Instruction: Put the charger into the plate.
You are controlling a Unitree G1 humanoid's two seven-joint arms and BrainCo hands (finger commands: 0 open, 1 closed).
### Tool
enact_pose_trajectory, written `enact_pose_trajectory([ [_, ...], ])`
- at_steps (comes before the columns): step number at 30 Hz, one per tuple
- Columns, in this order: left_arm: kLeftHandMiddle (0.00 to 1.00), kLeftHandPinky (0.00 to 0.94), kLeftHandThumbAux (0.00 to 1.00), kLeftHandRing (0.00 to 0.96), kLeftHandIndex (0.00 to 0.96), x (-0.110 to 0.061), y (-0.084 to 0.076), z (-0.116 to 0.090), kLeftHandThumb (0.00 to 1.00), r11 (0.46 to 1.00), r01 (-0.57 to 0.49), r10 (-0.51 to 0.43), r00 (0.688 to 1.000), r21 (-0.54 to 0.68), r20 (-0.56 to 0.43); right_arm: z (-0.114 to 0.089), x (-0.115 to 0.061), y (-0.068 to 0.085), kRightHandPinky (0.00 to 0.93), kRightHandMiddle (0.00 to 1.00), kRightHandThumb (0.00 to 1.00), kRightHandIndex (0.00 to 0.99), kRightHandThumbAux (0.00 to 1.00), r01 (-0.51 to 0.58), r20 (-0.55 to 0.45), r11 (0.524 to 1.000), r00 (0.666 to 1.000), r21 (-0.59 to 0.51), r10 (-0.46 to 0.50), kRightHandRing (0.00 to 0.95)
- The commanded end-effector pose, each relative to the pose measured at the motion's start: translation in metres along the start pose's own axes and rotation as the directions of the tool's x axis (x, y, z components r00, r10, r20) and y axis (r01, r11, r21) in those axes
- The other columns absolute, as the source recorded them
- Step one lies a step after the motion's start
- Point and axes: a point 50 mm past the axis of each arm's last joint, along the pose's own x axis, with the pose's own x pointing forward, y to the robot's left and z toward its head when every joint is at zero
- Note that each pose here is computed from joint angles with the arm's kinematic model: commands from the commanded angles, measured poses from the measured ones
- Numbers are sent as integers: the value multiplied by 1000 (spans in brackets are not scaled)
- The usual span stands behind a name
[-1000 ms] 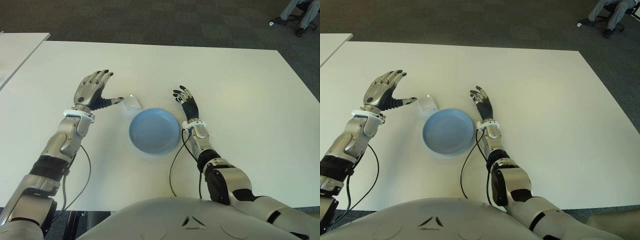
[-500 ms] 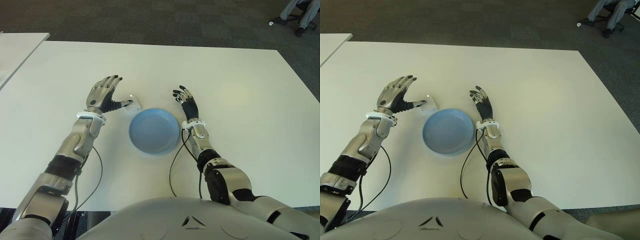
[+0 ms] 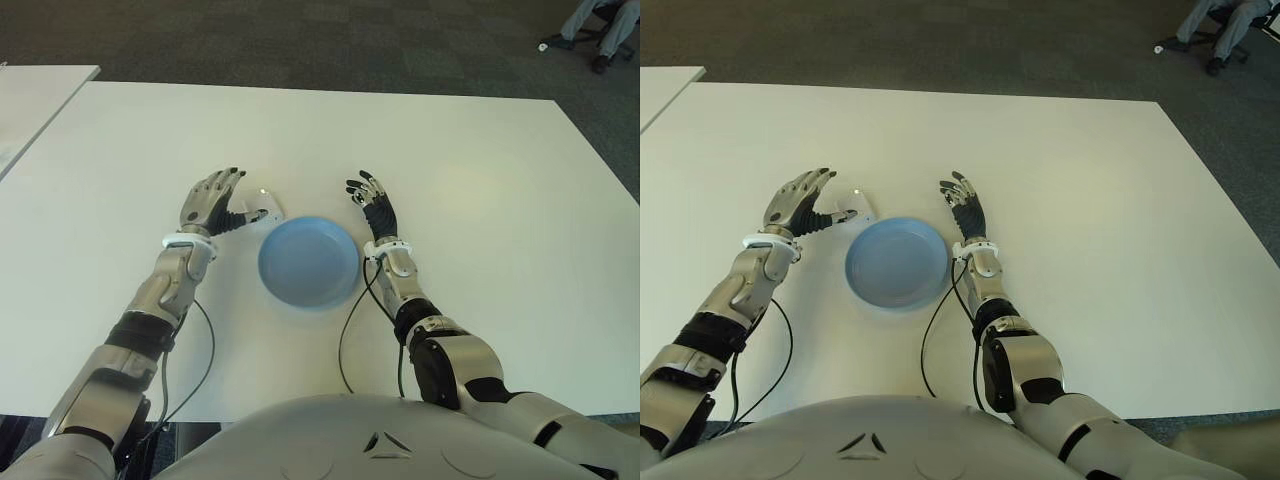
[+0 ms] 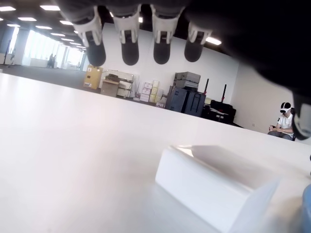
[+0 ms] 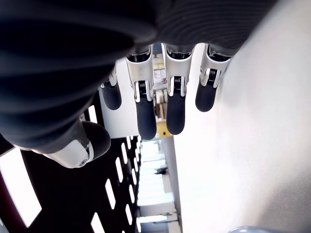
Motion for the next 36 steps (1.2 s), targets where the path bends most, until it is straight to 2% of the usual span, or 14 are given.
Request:
enact_pose_trajectory([
  [1,0,65,296,2,0,2,-10,1,252,1000,11,-11,1000,-18,-9,-17,-9,7,157,275,0,121,549,-1,-92,999,996,41,4,234],
  [13,7,67,301,18,0,1,-23,-4,248,998,15,-17,999,-54,-35,-17,-9,7,178,281,0,133,563,-1,-87,998,996,69,7,246],
  [36,8,76,334,25,0,-5,-41,-8,228,994,37,-43,997,-103,-56,-17,-8,7,181,272,0,119,551,0,-85,999,996,46,4,243],
])
